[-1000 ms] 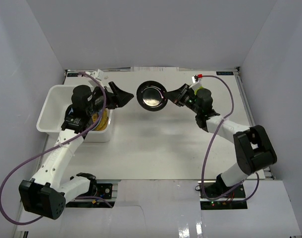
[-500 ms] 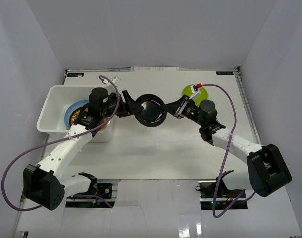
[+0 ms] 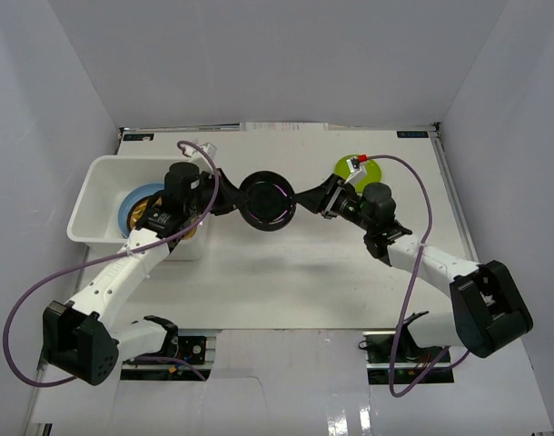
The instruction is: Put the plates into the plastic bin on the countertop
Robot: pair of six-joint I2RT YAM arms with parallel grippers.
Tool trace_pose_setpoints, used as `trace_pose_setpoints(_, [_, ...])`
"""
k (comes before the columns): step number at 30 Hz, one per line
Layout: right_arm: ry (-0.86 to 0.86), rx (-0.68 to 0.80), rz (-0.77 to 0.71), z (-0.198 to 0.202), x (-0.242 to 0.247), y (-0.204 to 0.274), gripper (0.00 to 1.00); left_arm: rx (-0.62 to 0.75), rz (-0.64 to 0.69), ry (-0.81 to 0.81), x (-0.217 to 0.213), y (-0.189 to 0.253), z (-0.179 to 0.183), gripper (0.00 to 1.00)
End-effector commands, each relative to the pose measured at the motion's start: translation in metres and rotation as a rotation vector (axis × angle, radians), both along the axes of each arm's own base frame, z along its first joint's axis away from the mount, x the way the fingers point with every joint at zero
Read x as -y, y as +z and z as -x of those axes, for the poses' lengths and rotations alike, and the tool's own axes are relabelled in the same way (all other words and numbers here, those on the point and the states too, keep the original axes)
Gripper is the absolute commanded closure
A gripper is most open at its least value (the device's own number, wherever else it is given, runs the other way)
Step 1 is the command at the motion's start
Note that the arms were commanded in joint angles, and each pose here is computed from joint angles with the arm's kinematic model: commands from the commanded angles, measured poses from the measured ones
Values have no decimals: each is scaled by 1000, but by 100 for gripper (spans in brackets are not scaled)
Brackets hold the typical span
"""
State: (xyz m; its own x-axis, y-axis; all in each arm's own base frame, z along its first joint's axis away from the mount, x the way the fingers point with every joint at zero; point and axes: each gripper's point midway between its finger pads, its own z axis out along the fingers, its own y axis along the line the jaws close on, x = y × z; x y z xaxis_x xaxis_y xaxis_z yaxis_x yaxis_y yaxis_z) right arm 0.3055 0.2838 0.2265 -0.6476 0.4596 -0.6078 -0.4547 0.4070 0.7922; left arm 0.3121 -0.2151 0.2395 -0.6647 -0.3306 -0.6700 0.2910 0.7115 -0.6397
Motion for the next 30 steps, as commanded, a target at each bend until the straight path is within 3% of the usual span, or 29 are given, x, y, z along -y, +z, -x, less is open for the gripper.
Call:
trace_pose_setpoints(1, [-33,34,23,-13,7,0,40,102,-47,159,-26,35,-17,100])
trace_pose_setpoints(4, [-73,10,38,-24,24,-13,39,137,-73,312,-60,52,-29,100])
trace_pose_setpoints(9, [-226,-52,107,-62,79,-46,39,191,-37,666,-164,74,-37,97])
trace_pose_setpoints(13, [-368,-127,167,-92,129,-71,31,147,-52,911,-245,53,-32,97])
trace_pose_setpoints(20, [-656,-236,320,-138,219,-115,25,40,-48,1063,-297,5,-35,96])
trace_pose_setpoints(27, [-747,-316,388,-187,250,-150,33,-85,-41,1065,-307,-39,-53,90])
trace_pose_setpoints(30, [-804,-343,456,-202,265,-165,36,-120,-55,1067,-311,-52,-55,74])
